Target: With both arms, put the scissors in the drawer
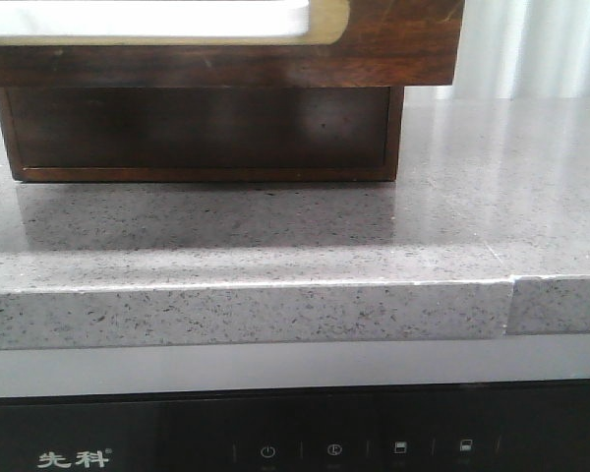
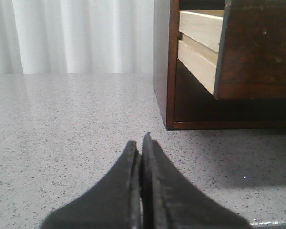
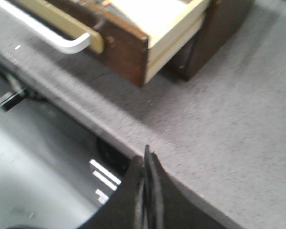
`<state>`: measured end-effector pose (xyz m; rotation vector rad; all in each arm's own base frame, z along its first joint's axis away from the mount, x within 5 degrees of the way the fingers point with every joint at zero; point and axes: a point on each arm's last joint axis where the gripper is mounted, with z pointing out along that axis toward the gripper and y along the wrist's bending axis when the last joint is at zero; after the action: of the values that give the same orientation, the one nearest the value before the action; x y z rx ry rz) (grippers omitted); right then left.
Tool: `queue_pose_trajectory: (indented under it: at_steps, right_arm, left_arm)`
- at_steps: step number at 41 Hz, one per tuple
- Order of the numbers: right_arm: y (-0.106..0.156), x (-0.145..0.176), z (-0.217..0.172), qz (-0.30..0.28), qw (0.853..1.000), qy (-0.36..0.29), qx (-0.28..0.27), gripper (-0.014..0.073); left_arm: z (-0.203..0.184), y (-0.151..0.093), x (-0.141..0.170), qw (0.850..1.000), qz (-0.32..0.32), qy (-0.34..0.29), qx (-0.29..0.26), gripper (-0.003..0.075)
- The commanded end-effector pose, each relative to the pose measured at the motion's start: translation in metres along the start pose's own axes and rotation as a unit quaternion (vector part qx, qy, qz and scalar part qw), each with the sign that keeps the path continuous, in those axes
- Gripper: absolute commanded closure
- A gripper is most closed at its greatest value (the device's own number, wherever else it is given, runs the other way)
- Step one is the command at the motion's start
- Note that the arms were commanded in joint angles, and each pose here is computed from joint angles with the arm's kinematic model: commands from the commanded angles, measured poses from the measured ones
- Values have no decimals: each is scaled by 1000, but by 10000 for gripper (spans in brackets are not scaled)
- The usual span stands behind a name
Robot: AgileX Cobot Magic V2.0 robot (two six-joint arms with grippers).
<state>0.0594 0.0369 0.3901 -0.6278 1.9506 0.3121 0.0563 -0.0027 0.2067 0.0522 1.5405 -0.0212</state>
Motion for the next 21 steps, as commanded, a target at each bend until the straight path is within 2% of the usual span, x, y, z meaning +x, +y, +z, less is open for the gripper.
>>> queue_pose_trajectory:
  at_steps: [1, 7, 11, 21]
  right_arm:
    - [-8, 3, -4, 1, 994, -85, 61, 662]
    - [-13, 41, -4, 7, 976, -162, 147, 662]
    - [-14, 74, 6, 14, 962, -187, 196, 662]
    - [-15, 136, 34, 17, 935, -227, 273, 662]
  left_arm:
    - [-1, 0, -1, 999, -8, -40, -3, 741]
    - [-1, 0, -1, 999, -8, -40, -3, 741]
    - [-1, 0, -1, 999, -8, -40, -3, 741]
    - [-1, 0, -1, 999, -8, -40, -3, 741]
